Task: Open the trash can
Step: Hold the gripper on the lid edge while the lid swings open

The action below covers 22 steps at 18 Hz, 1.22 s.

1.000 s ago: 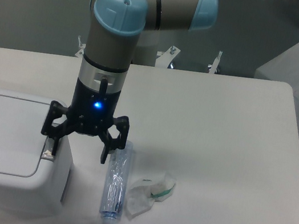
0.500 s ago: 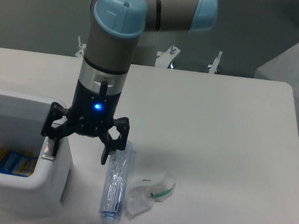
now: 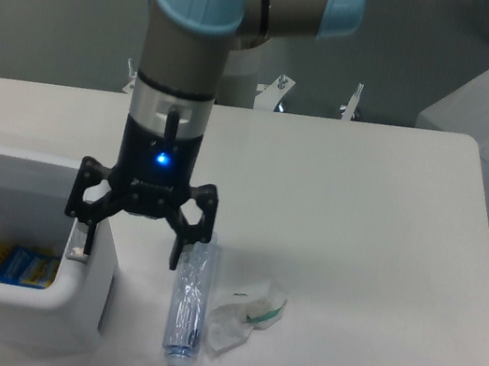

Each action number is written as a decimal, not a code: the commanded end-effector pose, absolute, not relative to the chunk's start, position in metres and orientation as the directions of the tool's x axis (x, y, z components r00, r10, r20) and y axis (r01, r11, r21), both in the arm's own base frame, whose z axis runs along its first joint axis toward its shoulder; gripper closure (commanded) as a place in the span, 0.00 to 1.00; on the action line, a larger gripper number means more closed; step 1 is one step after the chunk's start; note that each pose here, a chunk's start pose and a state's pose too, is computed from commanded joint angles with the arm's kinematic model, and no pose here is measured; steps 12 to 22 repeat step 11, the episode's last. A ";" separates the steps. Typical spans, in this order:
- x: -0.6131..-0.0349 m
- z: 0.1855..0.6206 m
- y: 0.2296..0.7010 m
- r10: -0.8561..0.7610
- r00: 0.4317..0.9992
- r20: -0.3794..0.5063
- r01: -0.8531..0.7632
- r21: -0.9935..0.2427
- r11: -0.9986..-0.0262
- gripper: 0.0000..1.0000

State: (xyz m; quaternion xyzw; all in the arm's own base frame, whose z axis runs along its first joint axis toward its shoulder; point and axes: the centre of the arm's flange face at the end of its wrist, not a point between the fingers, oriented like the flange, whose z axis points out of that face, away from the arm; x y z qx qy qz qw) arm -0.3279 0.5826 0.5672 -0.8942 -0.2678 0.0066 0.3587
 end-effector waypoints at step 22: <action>-0.407 0.552 0.502 0.232 0.940 -0.249 0.096 -0.460 -0.883 0.00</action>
